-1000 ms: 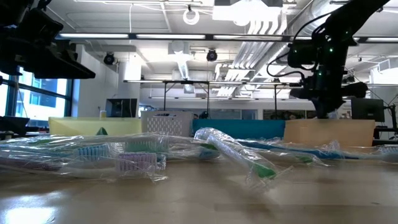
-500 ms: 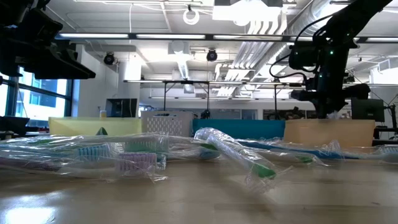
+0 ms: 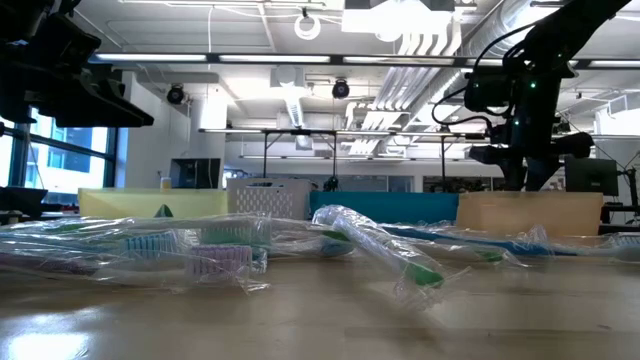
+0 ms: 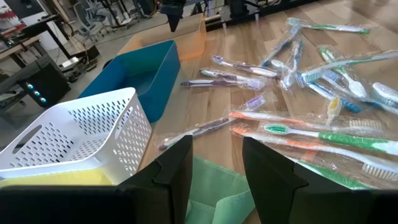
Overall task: Pick & Place Toothbrushes
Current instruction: Put the violet toothbrush into the orange bin
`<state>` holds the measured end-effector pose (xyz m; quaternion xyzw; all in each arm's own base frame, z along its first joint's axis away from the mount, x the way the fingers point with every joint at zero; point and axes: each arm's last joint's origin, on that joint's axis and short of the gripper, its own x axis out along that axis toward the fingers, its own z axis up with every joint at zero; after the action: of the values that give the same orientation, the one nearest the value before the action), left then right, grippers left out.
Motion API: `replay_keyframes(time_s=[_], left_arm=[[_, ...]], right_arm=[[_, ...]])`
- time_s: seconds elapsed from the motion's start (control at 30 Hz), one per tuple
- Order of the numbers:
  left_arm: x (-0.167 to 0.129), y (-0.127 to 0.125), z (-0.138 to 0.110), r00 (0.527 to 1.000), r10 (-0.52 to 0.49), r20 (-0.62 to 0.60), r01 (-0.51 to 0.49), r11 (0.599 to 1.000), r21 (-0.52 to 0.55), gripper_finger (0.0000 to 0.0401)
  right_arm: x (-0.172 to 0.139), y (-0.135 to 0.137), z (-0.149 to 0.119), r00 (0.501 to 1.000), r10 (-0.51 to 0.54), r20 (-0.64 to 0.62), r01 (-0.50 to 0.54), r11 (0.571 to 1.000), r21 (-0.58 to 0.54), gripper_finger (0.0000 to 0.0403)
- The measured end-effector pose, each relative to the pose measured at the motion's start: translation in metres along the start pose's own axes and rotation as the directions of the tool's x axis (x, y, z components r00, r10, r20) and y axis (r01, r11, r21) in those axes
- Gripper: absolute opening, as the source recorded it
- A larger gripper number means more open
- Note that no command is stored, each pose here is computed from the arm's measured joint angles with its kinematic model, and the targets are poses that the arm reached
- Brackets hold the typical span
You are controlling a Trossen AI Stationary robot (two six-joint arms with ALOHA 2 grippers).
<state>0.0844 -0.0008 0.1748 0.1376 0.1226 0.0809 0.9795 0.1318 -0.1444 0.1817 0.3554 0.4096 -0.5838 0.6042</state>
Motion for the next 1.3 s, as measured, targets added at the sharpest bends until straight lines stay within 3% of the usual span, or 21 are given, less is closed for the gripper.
replay_keyframes(time_s=[0.13, 0.33, 0.47, 0.67, 0.8, 0.9, 1.17, 1.3], left_arm=[[0.0, 0.0, 0.0, 1.0, 0.0, 0.0, 0.0, 1.0, 0.0, 0.0136], [0.0, 0.0, 0.0, 1.0, -0.001, 0.0, 0.001, 1.0, 0.005, 0.0136], [0.0, 0.0, 0.0, 1.0, 0.0, 0.0, 0.0, 1.0, 0.005, 0.0136], [0.0, 0.0, 0.0, 1.0, -0.001, -0.001, 0.001, 1.0, 0.007, 0.0136], [0.0, 0.0, 0.0, 1.0, -0.001, 0.0, 0.001, 1.0, 0.007, 0.0136], [0.0, 0.0, 0.0, 1.0, -0.001, 0.0, 0.001, 1.0, 0.008, 0.0136], [0.0, 0.0, 0.0, 1.0, -0.001, -0.001, 0.001, 1.0, 0.007, 0.0136], [0.0, 0.0, 0.0, 1.0, -0.002, -0.001, 0.002, 1.0, 0.0, 0.0136]], right_arm=[[-0.002, 0.003, 0.001, 0.995, 0.086, -0.053, -0.087, 0.996, -0.004, 0.0115], [-0.015, 0.013, 0.01, 0.977, 0.202, -0.063, -0.207, 0.976, -0.073, 0.0074], [-0.026, 0.027, 0.011, 0.947, 0.32, -0.033, -0.321, 0.933, -0.164, 0.004], [-0.043, 0.049, 0.007, 0.844, 0.535, -0.028, -0.514, 0.794, -0.324, 0.0005], [-0.053, 0.061, -0.001, 0.79, 0.611, -0.046, -0.568, 0.703, -0.429, 0.0004], [-0.058, 0.068, -0.009, 0.767, 0.637, -0.07, -0.581, 0.645, -0.496, 0.0003], [-0.072, 0.085, -0.033, 0.717, 0.685, -0.126, -0.534, 0.425, -0.731, 0.0002], [-0.078, 0.092, -0.041, 0.686, 0.715, -0.137, -0.539, 0.373, -0.755, 0.0002]])
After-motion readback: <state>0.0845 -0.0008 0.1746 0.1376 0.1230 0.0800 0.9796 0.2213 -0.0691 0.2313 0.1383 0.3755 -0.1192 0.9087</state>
